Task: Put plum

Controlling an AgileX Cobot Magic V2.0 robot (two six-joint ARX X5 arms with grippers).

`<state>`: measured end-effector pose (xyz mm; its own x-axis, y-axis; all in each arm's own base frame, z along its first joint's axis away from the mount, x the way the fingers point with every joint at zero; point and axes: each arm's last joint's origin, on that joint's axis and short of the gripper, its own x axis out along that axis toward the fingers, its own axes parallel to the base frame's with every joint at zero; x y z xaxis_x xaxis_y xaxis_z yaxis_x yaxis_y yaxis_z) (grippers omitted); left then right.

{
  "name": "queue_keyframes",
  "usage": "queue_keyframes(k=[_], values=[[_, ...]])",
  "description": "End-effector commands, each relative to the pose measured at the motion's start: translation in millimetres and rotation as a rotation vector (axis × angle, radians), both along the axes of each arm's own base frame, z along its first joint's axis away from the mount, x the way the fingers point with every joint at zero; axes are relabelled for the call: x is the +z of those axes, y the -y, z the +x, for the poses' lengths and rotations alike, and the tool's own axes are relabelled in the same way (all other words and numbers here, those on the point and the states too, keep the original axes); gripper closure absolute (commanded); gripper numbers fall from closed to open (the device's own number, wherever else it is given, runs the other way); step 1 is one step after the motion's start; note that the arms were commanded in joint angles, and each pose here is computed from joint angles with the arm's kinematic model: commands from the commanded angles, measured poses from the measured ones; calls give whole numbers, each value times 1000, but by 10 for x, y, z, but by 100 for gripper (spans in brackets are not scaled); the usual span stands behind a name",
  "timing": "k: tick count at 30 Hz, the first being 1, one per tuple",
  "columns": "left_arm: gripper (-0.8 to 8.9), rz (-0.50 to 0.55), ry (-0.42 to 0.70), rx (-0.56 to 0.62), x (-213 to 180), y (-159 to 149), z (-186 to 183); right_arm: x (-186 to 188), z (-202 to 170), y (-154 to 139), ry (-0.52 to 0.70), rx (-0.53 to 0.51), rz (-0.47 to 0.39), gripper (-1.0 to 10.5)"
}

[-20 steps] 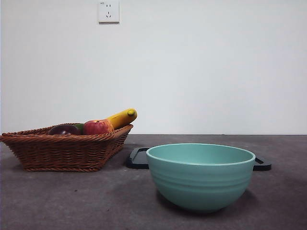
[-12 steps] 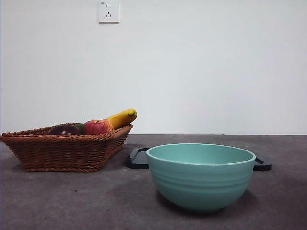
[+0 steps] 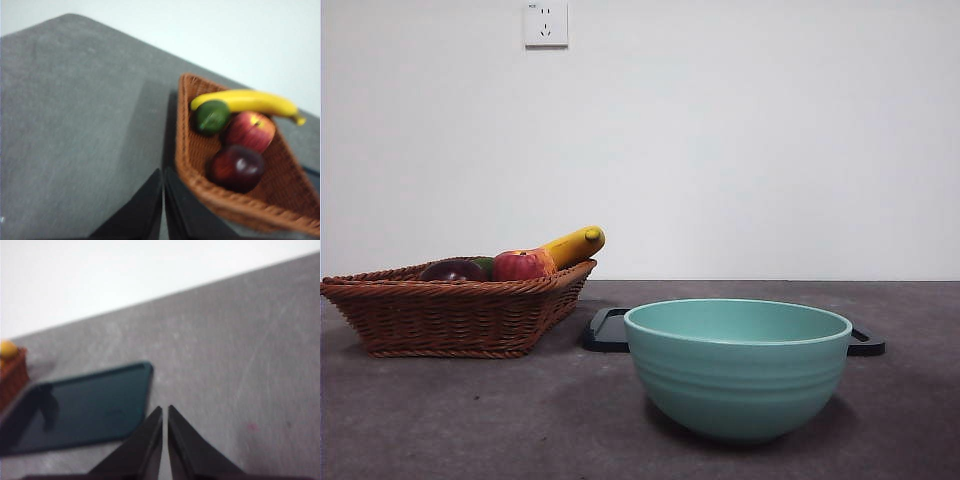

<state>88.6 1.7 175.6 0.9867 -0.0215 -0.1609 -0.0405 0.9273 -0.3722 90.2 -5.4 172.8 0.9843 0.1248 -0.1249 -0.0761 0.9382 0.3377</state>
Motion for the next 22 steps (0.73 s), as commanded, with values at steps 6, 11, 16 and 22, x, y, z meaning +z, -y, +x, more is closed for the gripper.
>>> queue_keyframes(k=[6, 11, 16, 22], values=[[805, -10, 51, -25, 495, 11, -93, 569, -146, -21, 79, 1, 7, 936], [805, 28, 0, -138, 813, 41, -93, 872, -179, -37, -11, 45, -23, 936], [805, 63, -96, -279, 1084, 74, -2, 1161, -128, -54, -121, 140, -33, 936], [805, 84, -202, -453, 1338, 126, 143, 1478, -51, -88, -219, 231, -58, 936]])
